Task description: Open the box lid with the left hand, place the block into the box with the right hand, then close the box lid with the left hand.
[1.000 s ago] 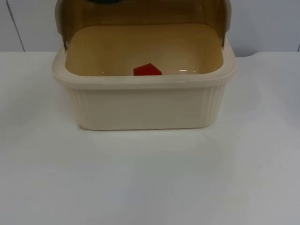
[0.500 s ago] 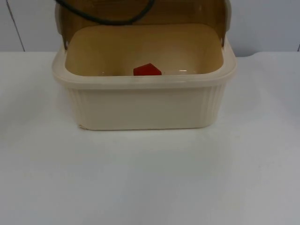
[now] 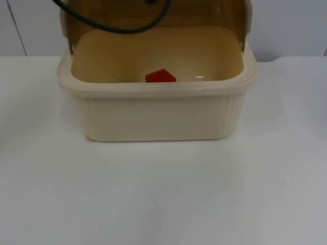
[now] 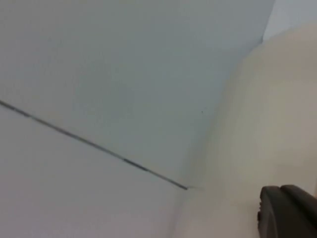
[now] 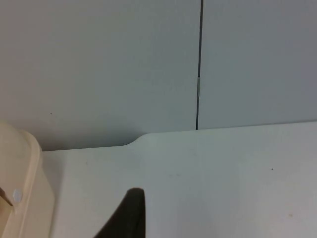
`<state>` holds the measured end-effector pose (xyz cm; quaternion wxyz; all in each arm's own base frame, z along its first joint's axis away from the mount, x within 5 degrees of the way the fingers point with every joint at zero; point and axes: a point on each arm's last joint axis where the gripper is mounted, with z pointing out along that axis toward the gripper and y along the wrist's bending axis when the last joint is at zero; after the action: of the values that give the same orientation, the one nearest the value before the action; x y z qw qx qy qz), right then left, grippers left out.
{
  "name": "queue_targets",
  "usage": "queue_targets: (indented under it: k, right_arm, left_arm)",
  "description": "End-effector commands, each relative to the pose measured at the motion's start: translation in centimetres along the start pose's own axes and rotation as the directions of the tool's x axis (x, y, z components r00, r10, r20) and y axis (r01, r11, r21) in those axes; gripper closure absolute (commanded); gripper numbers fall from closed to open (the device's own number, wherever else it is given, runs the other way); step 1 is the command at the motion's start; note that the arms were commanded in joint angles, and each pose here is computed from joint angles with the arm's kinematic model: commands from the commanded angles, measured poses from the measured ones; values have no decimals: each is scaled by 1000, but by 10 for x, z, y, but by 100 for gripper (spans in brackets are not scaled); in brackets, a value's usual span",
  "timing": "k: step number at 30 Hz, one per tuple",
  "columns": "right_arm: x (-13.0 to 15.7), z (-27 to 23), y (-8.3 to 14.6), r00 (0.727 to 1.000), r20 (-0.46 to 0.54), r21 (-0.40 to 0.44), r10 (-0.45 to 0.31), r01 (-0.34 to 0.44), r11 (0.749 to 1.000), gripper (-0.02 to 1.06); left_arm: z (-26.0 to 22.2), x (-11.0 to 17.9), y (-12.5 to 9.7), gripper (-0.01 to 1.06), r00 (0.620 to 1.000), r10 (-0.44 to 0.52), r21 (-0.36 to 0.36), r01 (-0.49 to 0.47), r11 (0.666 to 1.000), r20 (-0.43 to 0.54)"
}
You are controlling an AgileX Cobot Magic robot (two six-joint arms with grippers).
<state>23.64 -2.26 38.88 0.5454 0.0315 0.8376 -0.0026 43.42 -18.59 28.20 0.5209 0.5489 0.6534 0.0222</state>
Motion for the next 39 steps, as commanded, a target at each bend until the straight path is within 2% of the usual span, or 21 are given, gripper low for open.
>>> queue_targets:
  k: [1, 4, 7, 10, 18, 24, 29, 30, 33, 39]
  right_arm:
    - [0, -2, -1, 1000, 4, 5, 1, -1, 1000, -1]
    - [0, -2, -1, 1000, 4, 5, 1, -1, 1000, -1]
    - [0, -2, -1, 1000, 5, 5, 1, -1, 1000, -1]
    - [-1, -2, -1, 1000, 7, 6, 1, -1, 1000, -1]
    - [-1, -2, -1, 1000, 9, 7, -1, 1, 1000, -1]
    - [-3, -2, -1, 1000, 29, 9, 1, -1, 1000, -1]
    - [-3, -2, -1, 999, 33, 9, 3, -3, 1000, -1]
    - [-3, -2, -1, 999, 33, 9, 3, -3, 1000, -1]
    - [-3, -2, -1, 999, 31, 7, 7, -8, 1000, -1]
    - [-2, -2, -1, 1000, 25, 6, 7, -8, 1000, -1]
  left_arm:
    - [2, 3, 6, 105, 999, -36, -54, 36, 998, -3]
    - [3, 5, 7, 105, 999, -39, -69, 39, 997, -9]
    - [3, 5, 5, 105, 999, -33, -53, 32, 998, -9]
    - [4, 5, 0, 105, 999, -40, 3, 40, 999, -8]
    - [-2, 18, -14, 105, 997, -25, 25, 26, 999, -70]
    - [-15, 35, -34, 105, 990, -28, 23, 31, 999, -137]
    - [-19, 44, -69, 105, 982, 0, 36, 7, 999, -190]
    - [-19, 44, -69, 105, 982, 0, 36, 7, 999, -190]
    - [-17, 45, -88, 105, 980, 12, 77, 4, 997, -201]
    - [-17, 42, -106, 105, 979, 2, 94, 18, 995, -205]
